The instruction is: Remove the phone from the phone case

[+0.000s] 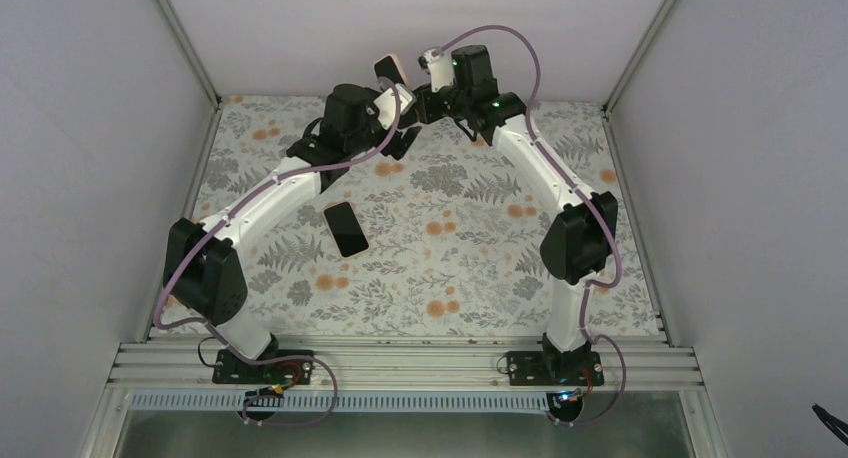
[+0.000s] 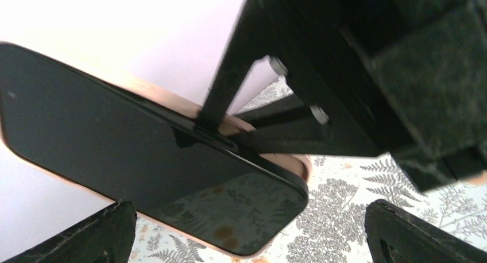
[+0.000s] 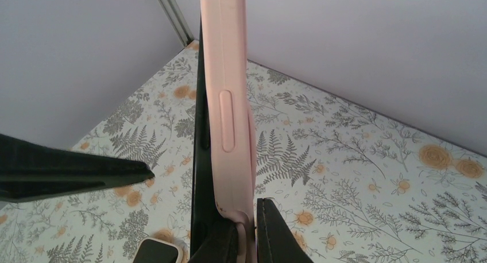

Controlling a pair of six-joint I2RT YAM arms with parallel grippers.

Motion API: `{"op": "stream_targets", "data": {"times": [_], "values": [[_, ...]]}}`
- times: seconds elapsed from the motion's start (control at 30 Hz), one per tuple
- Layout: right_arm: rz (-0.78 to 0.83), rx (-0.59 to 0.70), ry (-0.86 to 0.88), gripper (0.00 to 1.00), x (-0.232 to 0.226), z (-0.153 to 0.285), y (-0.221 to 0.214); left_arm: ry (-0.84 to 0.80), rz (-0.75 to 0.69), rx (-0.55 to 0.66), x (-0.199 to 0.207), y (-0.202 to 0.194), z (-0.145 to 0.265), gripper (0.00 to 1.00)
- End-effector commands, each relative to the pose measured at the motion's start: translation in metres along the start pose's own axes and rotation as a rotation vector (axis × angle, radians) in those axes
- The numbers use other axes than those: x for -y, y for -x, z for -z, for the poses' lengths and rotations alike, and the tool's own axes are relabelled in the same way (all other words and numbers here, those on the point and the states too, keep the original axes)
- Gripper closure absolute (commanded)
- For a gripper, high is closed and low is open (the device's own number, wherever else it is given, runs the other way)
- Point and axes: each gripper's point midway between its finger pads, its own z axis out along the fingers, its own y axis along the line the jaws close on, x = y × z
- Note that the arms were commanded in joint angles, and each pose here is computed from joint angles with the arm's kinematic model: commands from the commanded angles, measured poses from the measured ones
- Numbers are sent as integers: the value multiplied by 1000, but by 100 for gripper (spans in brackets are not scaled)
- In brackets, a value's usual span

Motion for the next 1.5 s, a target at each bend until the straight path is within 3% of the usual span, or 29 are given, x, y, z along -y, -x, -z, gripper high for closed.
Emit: {"op": "stream_targets", "data": {"times": [0.0,0.33,0.57,0.77,0.97,1.27,1.47], "values": [[13,87,36,97,-10,3,20,63,36,63,-14,17,-2,3],[14,114,44,97,-15,13,27,116,60,24,-28,6,-23,7],[20,110,40,97,-15,15,24,213,103,47,-48,9,-12,15],[0,99,41,97,-14,16,19,528,132,123,-93,17,28,39],[-15,78,74,97,-20,18,13,802,113,195,-127,29,65,43],[-72,18,140,97,-26,4,-8,926,2,286,-109,43,79,54],[-115,-23,232,97,-36,-7,-17,1058,-114,355,-99,51,96,56]]}}
